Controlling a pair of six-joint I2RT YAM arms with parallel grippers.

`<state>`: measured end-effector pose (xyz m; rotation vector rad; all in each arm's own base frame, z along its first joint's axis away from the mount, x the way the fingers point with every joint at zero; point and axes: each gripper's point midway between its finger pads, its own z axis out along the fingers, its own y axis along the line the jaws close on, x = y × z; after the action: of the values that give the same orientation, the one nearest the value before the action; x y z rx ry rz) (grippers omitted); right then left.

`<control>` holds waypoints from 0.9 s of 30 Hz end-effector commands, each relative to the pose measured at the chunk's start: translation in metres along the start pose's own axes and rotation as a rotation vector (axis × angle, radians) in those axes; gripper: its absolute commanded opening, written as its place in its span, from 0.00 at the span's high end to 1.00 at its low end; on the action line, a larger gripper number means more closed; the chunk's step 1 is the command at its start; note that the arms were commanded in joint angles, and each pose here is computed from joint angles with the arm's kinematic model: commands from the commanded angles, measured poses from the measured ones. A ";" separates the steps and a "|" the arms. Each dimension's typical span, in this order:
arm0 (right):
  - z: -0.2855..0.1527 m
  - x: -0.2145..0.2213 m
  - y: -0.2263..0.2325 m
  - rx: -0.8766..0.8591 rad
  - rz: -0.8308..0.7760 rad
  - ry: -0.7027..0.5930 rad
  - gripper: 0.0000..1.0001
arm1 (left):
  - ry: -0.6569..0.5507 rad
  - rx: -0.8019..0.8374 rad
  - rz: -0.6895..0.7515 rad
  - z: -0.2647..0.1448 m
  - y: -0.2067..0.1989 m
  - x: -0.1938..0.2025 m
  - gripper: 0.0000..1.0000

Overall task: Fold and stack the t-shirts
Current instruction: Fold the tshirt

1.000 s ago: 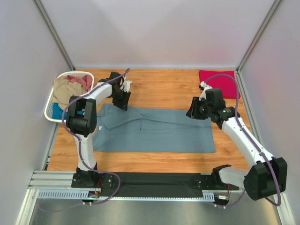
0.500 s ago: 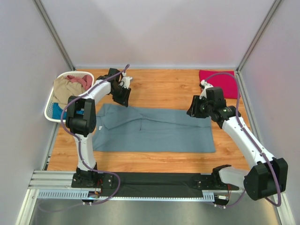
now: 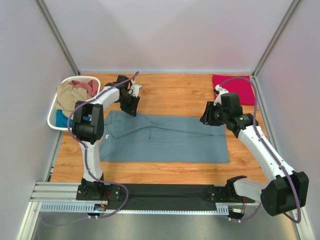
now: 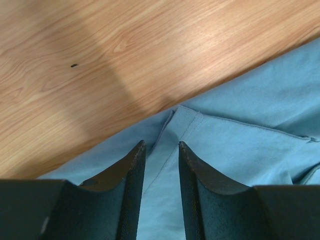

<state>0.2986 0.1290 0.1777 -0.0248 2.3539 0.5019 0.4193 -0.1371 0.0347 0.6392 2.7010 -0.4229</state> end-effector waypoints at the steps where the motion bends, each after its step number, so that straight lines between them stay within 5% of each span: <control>1: -0.010 -0.015 0.006 -0.009 -0.027 -0.048 0.63 | -0.022 -0.025 0.034 0.000 0.007 -0.005 0.60; 16: -0.008 -0.013 0.005 -0.007 -0.025 -0.046 0.63 | -0.006 0.037 0.022 -0.004 -0.008 0.009 0.71; 22: -0.009 -0.011 0.005 -0.006 -0.021 -0.045 0.63 | -0.021 0.027 0.018 -0.012 -0.009 0.006 0.97; 27: -0.011 -0.011 0.005 -0.006 -0.022 -0.048 0.63 | -0.040 0.035 0.007 -0.021 -0.014 0.003 1.00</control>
<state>0.2978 0.1287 0.1774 -0.0288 2.3562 0.4995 0.4092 -0.1347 0.0278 0.6354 2.7125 -0.4375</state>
